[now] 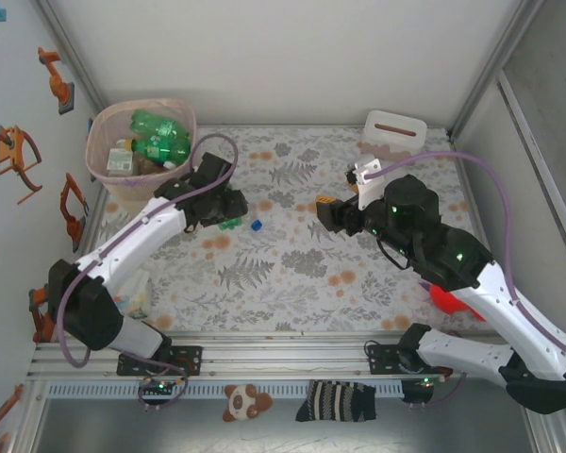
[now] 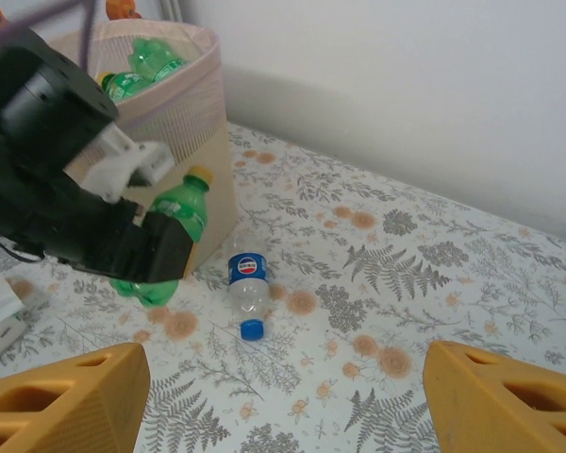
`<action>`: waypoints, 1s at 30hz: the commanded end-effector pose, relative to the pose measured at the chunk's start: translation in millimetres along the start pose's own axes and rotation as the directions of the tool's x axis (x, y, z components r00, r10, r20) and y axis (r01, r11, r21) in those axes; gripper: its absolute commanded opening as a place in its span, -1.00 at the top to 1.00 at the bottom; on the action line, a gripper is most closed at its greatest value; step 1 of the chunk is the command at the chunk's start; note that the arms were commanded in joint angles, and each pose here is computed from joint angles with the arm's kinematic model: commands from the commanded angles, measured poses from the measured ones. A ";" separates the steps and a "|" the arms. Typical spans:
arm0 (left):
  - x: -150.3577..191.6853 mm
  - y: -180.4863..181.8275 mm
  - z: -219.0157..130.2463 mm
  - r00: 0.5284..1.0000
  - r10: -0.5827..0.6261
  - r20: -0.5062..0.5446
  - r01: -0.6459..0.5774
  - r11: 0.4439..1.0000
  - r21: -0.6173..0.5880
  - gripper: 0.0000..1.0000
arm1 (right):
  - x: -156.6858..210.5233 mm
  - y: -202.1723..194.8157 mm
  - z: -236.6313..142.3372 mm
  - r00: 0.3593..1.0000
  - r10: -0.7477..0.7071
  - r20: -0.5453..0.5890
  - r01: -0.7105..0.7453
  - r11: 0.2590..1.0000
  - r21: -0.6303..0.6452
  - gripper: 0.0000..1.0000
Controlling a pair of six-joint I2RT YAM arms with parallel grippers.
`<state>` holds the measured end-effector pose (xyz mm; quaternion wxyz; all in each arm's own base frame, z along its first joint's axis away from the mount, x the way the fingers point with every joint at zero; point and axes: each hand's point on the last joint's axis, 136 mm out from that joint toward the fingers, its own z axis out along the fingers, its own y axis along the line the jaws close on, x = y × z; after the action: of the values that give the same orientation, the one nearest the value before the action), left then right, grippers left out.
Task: Put the plastic bottles in the bin
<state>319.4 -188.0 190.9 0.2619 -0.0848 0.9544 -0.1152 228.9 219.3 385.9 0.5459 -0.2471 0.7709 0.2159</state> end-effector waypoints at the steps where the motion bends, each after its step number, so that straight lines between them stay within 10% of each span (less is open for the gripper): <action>1: -23.0 -14.6 -44.0 0.994 0.075 0.080 -0.082 0.992 0.098 -0.20 | 0.0 -5.5 -0.8 1.000 0.010 0.008 -0.010 1.000 0.025 -0.50; 11: -74.4 -19.2 -122.1 0.959 0.179 0.217 -0.229 0.945 0.234 -0.11 | -2.4 -4.6 -0.6 1.000 0.005 0.012 -0.005 1.000 0.021 -0.50; 30: -177.0 101.6 -155.0 0.923 0.249 0.292 -0.249 0.968 -0.040 -0.09 | -5.6 -1.8 4.6 1.000 0.004 0.006 -0.004 1.000 0.013 -0.50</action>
<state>380.8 -36.4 381.4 0.4232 -0.0114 0.9018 -0.0873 232.0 222.8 380.9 0.5401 -0.2495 0.7751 0.2125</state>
